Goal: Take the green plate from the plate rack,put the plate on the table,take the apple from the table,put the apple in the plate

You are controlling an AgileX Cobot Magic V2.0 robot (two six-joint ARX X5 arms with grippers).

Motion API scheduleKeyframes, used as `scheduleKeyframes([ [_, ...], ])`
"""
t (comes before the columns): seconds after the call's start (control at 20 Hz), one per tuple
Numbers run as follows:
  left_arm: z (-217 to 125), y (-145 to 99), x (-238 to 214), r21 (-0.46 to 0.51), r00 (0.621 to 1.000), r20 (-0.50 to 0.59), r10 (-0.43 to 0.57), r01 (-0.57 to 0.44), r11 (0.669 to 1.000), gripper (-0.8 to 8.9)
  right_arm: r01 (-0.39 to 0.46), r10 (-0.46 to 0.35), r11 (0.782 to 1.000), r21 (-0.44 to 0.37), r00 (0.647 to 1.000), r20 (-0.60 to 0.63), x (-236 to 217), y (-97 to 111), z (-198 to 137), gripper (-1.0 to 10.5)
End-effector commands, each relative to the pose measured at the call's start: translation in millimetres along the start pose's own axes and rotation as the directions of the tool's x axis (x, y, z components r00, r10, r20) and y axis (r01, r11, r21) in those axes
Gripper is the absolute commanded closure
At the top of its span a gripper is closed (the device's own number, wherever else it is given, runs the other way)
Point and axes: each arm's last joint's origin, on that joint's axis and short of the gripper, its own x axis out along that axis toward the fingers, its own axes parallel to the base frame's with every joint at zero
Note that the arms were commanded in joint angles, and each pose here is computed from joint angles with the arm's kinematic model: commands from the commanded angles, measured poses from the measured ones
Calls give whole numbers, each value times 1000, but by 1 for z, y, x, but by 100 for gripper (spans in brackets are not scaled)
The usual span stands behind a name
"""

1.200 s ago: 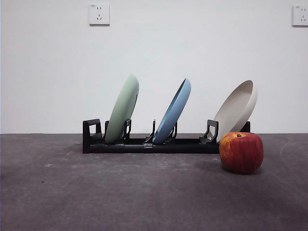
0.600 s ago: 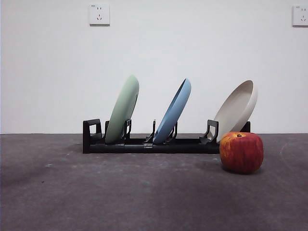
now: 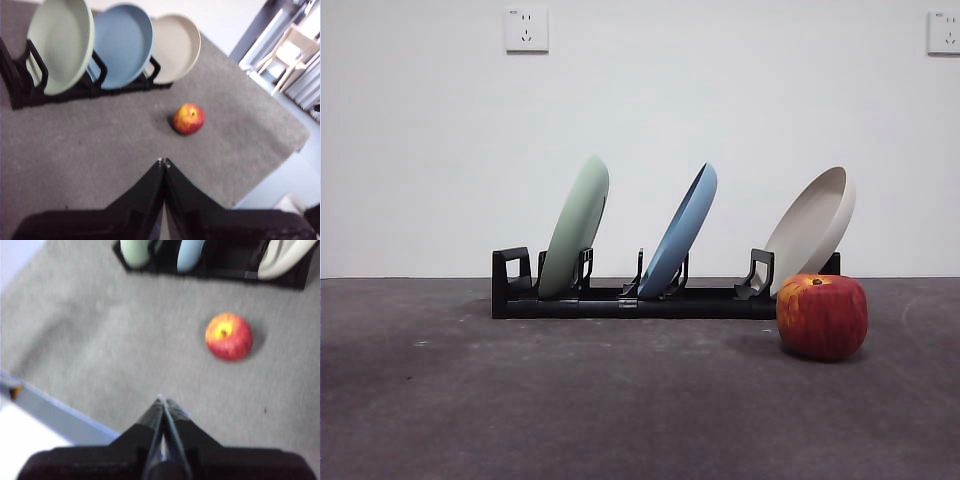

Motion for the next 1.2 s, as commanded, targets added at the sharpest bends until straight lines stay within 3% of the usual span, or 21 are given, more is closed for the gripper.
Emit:
scheduleKeyframes([
  [0.05,-2,-2,-3,73,999,-46,-2,6,997,820,-16,13,998,-57,999,-40,-1,2,-2,958],
  [0.25,-4,-2,-3,62,998,-60,7,-3,998,807,-15,13,999,-52,999,-45,-1,2,-2,917],
  [0.3,-4,-2,-3,58,998,-60,12,-8,998,749,-15,13,999,-45,999,-45,-1,2,-2,820],
  [0.45,-4,-1,-3,33,997,-58,47,-45,998,254,-12,12,1000,-9,999,-46,-1,2,-2,298],
  [0.95,2,0,-2,36,998,-14,54,-54,998,241,-13,13,1000,2,999,-47,-1,2,-2,267],
  [1.2,26,3,10,56,999,19,27,-28,998,243,-13,13,1000,2,999,-47,-1,2,-2,267],
])
